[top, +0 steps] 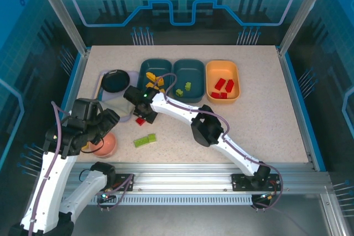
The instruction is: Sort the legos into containers by color
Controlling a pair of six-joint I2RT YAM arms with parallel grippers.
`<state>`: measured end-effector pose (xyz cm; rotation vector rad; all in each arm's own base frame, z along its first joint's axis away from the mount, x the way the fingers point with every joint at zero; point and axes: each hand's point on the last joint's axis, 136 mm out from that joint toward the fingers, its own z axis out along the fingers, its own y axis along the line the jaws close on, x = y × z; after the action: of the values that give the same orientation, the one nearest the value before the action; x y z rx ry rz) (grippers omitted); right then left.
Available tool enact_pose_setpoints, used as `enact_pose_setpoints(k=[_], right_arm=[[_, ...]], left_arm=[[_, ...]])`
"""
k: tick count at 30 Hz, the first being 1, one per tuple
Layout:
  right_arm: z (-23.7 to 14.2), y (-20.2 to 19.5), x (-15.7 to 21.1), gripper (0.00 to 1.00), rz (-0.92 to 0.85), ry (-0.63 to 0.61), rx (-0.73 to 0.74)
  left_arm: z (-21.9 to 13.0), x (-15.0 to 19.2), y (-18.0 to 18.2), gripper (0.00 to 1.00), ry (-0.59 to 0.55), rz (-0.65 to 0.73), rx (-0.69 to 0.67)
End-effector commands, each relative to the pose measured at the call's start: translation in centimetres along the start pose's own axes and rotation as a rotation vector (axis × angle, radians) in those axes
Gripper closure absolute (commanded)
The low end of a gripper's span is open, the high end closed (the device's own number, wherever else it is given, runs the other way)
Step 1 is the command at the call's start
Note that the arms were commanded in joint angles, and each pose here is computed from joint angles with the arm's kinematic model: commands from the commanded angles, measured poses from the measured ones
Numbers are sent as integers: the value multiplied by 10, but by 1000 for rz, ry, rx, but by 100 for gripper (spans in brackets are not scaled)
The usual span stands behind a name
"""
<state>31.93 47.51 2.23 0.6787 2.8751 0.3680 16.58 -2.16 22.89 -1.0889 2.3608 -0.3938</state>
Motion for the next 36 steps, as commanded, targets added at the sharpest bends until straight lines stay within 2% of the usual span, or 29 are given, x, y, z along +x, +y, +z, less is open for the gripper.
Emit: enact_pose_setpoints(k=[1,7,14,18,22,27,30,36], right_arm=[[-9,-29,2,55,-12,-1,95],[-13,-48,14,57,-24,36,100],[-9,-53,18,73,-45,73,118],[-26,-48,16,80,-81,71,80],[-61,-39,9,81,-140,41,9],[-126,-45,-21,82,-216,-54,-63],[-151,-68,-47,82,-224,-101,-59],[-197,-129,-139,81,-245,-270,-30]], left_arm=[[5,2,1,25,14,8,-9],[15,11,-1,25,61,8,5],[17,26,6,25,134,-4,-14],[23,43,10,25,205,-23,-1],[28,53,1,25,261,-33,59],[33,59,-48,25,350,6,260],[32,56,-84,25,375,42,361],[45,63,-157,25,406,167,428]])
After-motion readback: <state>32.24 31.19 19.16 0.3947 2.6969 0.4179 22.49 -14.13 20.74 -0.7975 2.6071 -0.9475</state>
